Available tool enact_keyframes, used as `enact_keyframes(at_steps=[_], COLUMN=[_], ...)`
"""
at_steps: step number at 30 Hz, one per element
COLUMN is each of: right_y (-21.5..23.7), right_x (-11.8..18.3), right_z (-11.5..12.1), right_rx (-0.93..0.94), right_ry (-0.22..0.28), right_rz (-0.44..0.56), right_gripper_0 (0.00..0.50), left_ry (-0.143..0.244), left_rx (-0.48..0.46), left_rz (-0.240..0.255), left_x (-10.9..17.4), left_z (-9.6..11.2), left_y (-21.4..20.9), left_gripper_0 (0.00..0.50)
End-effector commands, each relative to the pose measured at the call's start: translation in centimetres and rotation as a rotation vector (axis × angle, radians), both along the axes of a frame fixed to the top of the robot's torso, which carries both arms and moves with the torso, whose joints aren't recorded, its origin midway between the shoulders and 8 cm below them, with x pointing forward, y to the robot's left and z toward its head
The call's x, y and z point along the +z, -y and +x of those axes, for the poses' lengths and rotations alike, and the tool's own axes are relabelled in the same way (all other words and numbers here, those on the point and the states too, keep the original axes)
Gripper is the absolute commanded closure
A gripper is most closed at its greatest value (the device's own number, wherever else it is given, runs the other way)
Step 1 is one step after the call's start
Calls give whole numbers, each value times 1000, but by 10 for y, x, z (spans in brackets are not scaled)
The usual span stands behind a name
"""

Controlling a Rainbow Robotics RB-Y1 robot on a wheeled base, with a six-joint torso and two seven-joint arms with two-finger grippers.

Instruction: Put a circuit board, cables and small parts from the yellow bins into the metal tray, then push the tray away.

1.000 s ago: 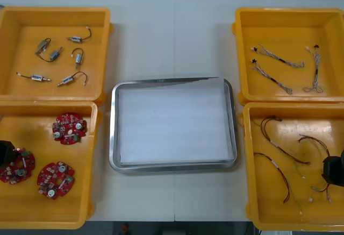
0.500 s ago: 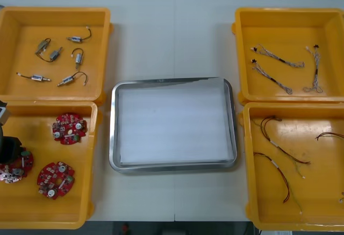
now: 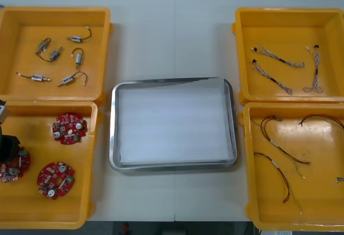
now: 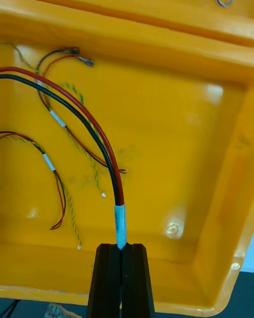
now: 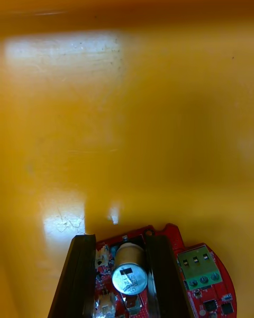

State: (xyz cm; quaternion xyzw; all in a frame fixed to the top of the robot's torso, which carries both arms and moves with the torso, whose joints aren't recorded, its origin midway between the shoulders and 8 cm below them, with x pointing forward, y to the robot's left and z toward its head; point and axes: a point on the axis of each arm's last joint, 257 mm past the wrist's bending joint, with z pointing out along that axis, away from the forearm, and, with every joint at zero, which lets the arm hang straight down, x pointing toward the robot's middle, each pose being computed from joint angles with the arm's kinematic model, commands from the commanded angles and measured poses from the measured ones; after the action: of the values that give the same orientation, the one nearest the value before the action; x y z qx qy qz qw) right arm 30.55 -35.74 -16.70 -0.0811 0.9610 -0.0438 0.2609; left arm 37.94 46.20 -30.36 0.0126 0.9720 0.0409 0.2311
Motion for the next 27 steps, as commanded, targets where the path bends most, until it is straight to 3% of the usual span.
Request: enact_keyframes(at_steps=[1, 9, 18, 27], right_y=[-9, -31, -58, -62], right_x=[28, 34, 37, 36], right_z=[10, 19, 22, 20], right_rx=[104, 234, 335, 363], right_ry=[44, 35, 34, 25], right_rz=[-98, -168, -154, -149], right_gripper_0=[500, 500, 500, 500], left_ry=[3, -27, -49, -44], left_rx=[-54, -49, -43, -100], left_rz=[77, 84, 86, -7], left_x=[43, 91, 140, 169], left_z=[12, 2, -3, 9], left_y=[-13, -5, 34, 109], left_gripper_0=[500, 500, 500, 500])
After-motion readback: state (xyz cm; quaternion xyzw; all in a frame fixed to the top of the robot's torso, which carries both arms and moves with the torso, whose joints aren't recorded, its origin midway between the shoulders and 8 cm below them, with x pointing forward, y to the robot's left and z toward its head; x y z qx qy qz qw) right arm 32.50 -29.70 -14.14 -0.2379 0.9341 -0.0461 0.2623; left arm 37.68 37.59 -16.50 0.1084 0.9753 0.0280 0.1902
